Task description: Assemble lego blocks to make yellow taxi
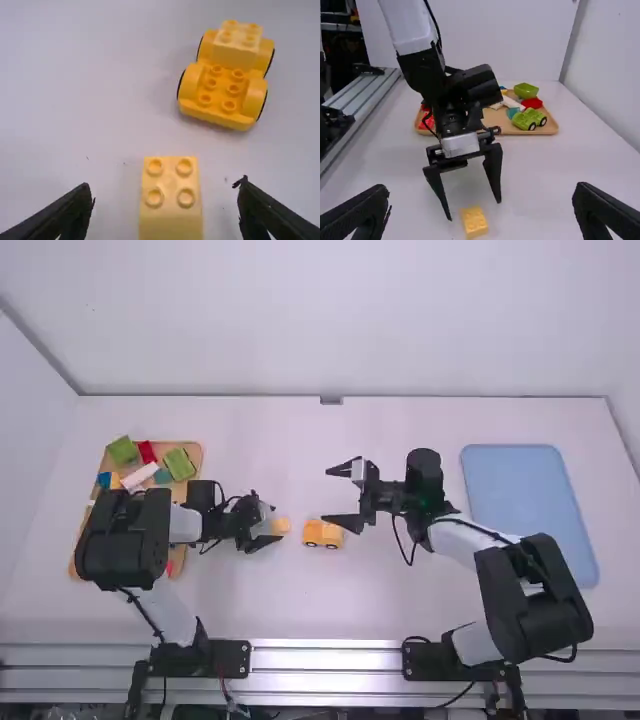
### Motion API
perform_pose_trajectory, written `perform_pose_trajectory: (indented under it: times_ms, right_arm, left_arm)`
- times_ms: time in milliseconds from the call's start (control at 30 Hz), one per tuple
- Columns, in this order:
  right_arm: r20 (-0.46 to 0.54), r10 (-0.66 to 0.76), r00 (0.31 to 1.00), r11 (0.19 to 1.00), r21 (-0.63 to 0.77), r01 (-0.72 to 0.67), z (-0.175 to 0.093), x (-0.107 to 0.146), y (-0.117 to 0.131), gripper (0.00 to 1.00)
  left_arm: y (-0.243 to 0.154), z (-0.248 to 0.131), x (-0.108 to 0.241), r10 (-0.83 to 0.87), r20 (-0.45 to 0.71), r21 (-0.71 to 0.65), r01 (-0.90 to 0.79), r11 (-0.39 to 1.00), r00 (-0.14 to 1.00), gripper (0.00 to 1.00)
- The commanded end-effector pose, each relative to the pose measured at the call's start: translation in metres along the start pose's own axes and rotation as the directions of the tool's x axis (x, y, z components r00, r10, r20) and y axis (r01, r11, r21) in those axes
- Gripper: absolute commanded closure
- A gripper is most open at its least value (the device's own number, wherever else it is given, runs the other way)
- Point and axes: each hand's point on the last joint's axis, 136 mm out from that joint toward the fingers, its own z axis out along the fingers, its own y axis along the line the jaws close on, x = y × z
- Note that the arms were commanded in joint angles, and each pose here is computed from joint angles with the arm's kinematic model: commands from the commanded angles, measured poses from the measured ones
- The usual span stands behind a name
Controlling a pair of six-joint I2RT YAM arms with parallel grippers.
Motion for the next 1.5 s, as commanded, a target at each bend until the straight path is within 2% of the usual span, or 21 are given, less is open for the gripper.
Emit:
perform_pose_trajectory:
  times_ms: [0,67,167,200,300,333,433,533,567,600,667,700,867,967,1067,1200,1300,1367,1467]
  right_arm:
    - [0.002,0.006,1.0,1.0,-0.006,-0.006,0.0,0.0,0.002,0.02]
    - [0.002,0.006,1.0,1.0,-0.006,-0.006,0.0,0.0,0.001,0.02]
    - [0.002,0.006,1.0,1.0,-0.006,-0.006,0.0,0.0,0.001,0.02]
    - [0.003,0.007,1.0,1.0,-0.007,-0.007,0.0,0.0,0.002,0.02]
    - [0.002,0.008,1.0,1.0,-0.006,-0.008,0.0,0.0,0.002,0.02]
    - [0.0,0.012,1.0,1.0,-0.007,-0.012,0.0,0.001,0.002,0.02]
    - [-0.008,0.028,1.0,1.0,-0.009,-0.028,0.0,0.003,0.003,0.02]
    - [-0.027,0.071,0.997,0.997,0.004,-0.071,-0.002,0.01,0.001,0.02]
    - [-0.028,0.073,0.997,0.997,0.005,-0.073,-0.002,0.01,0.001,0.02]
    - [-0.032,0.092,0.995,0.996,0.006,-0.092,-0.005,0.013,0.001,0.02]
    - [-0.034,0.111,0.993,0.994,0.004,-0.111,-0.008,0.015,0.001,0.01]
    - [-0.04,0.134,0.99,0.991,0.013,-0.134,-0.011,0.018,-0.001,0.02]
    - [-0.072,0.218,0.973,0.976,0.031,-0.217,-0.017,0.032,0.0,0.02]
    - [-0.106,0.196,0.975,0.979,0.071,-0.189,-0.021,0.047,0.001,0.02]
    - [-0.155,0.134,0.979,0.979,0.171,-0.107,-0.026,0.061,-0.007,0.02]
    - [-0.159,0.122,0.98,0.967,0.243,-0.08,-0.032,0.059,-0.005,0.02]
    - [-0.237,0.16,0.958,0.933,0.353,-0.069,-0.041,0.081,-0.002,0.02]
    - [-0.291,0.167,0.942,0.932,0.359,-0.054,-0.041,0.102,0.01,0.02]
    - [-0.319,0.077,0.945,0.964,0.267,0.012,-0.027,0.119,0.036,0.02]
  left_arm:
    - [-0.002,0.003,0.006,-0.062,0.002,0.018,0.062,0.998,0.998,0.25]
    - [-0.004,0.007,0.008,-0.063,0.0,0.03,0.063,0.998,0.998,0.26]
    - [-0.006,0.011,0.009,-0.048,-0.001,0.046,0.048,0.998,0.999,0.34]
    - [-0.006,0.013,0.007,-0.041,0.0,0.049,0.041,0.998,0.999,0.43]
    - [-0.002,0.013,0.005,-0.031,0.003,0.047,0.031,0.998,1.0,0.52]
    - [-0.001,0.013,0.005,-0.027,0.004,0.043,0.027,0.999,1.0,0.6]
    - [0.003,0.012,0.001,-0.022,0.018,0.041,0.022,0.999,1.0,0.65]
    - [0.002,0.011,-0.012,-0.019,0.084,0.067,0.013,0.998,0.996,0.8]
    - [0.002,0.011,-0.013,-0.019,0.088,0.069,0.013,0.998,0.996,0.81]
    - [0.001,0.011,-0.018,-0.015,0.116,0.079,0.006,0.997,0.993,0.87]
    - [0.001,0.01,-0.022,-0.013,0.131,0.085,0.002,0.996,0.991,0.88]
    - [0.002,0.01,-0.023,-0.01,0.138,0.085,-0.001,0.996,0.99,0.92]
    - [-0.003,0.002,-0.04,-0.011,0.177,0.102,-0.007,0.995,0.984,0.91]
    - [-0.006,-0.003,-0.051,0.003,0.169,0.104,-0.021,0.994,0.986,0.92]
    - [-0.015,-0.003,-0.062,0.065,0.131,0.117,-0.08,0.99,0.989,0.92]
    - [-0.022,0.005,-0.07,0.096,0.07,0.144,-0.105,0.984,0.993,0.91]
    - [-0.032,0.019,-0.073,0.135,-0.004,0.186,-0.132,0.974,0.991,0.94]
    - [-0.036,0.026,-0.073,0.163,-0.036,0.202,-0.152,0.968,0.986,0.97]
    - [-0.039,0.034,-0.073,0.205,-0.076,0.208,-0.185,0.96,0.976,0.98]
